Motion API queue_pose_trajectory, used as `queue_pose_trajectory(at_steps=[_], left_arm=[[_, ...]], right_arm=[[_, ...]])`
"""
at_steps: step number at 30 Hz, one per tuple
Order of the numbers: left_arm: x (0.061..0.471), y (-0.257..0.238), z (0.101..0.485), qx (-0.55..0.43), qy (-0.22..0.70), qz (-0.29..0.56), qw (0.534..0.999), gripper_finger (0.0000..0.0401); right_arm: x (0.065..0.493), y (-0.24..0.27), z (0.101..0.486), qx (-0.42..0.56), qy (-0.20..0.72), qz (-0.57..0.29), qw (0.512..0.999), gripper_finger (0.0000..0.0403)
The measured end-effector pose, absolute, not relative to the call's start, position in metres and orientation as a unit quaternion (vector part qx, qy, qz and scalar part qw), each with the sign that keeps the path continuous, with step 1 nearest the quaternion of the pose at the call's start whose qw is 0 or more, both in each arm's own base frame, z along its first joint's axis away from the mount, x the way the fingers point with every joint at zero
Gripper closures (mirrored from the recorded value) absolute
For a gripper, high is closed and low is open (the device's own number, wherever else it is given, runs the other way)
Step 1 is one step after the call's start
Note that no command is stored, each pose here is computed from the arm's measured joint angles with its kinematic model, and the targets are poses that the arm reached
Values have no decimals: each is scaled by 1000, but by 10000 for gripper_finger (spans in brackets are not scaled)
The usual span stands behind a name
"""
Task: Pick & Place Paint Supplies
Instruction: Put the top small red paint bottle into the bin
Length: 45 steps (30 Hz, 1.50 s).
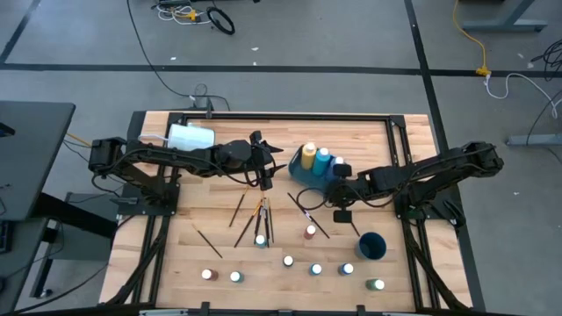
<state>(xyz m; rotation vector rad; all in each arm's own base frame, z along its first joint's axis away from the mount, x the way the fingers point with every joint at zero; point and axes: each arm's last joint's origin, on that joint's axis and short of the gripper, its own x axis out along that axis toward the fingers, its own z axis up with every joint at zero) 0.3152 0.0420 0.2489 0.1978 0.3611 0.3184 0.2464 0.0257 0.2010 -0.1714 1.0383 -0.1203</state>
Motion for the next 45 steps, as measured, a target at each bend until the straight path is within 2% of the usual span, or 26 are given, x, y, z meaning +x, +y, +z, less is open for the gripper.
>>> queue_pose_trajectory(at_steps=[11,19,23,32,38,42,45], left_arm=[[314,42,247,98,190,156,964,166],[315,42,247,98,189,155,965,166],[315,40,247,108,189,124,968,168],[315,40,247,111,188,114,969,209],[315,40,247,106,188,115,970,229],[315,39,247,89,185,108,973,237],[316,36,247,78,181,57,979,243]], right_arm=[[247,25,203,-116,493,-61,860,287],[261,25,233,-118,444,-93,883,288],[262,23,235,-138,440,-117,880,306],[254,16,229,-144,484,-118,855,396],[253,12,221,-136,486,-122,854,398],[260,19,226,-113,447,-88,883,397],[267,23,232,-95,403,-58,908,389]])
